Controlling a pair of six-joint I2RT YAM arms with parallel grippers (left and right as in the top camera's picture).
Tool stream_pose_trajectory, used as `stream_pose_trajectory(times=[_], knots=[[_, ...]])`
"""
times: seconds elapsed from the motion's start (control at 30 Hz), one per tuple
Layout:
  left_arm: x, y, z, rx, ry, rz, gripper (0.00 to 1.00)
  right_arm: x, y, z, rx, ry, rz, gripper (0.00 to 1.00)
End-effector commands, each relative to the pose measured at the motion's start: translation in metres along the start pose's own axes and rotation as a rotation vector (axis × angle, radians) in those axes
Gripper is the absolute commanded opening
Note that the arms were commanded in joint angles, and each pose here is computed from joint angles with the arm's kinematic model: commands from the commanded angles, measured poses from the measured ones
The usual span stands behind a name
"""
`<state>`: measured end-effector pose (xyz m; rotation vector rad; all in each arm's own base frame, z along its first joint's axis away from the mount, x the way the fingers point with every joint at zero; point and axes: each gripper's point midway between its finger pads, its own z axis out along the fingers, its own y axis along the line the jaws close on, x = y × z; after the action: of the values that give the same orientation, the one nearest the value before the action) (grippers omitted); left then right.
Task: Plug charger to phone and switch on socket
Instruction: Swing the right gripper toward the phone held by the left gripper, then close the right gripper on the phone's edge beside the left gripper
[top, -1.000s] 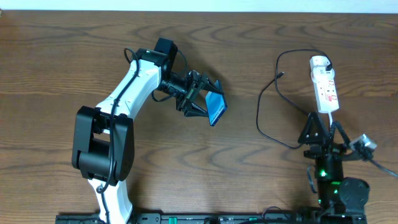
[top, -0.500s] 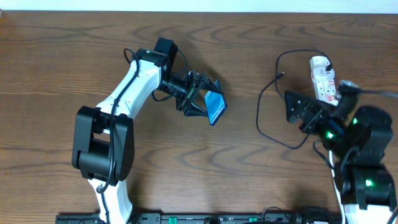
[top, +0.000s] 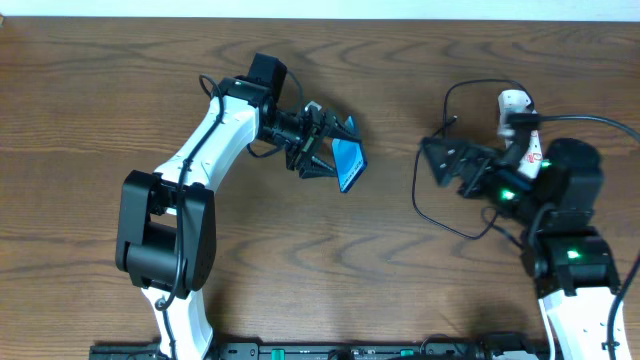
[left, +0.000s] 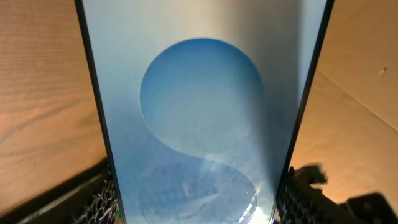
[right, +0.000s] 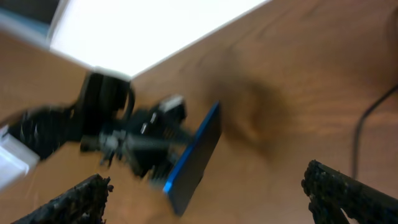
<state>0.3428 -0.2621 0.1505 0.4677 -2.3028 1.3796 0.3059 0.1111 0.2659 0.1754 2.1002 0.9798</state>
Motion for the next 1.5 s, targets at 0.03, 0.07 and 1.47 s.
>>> stream_pose_trajectory(times=[0.03,0.07,1.47], knots=[[0.000,-0.019,-0.006,0.030,-0.028,-0.003,0.65,0.024,0.029,0.013,-0.011,0.055,-0.003,0.96],[-0.002,-0.018,-0.006,0.023,-0.039,-0.019,0.65,0.030,0.032,0.016,0.006,0.056,-0.010,0.96],[-0.009,-0.015,-0.006,0.004,-0.074,-0.059,0.65,0.105,0.014,0.132,0.343,-0.039,0.089,0.51]])
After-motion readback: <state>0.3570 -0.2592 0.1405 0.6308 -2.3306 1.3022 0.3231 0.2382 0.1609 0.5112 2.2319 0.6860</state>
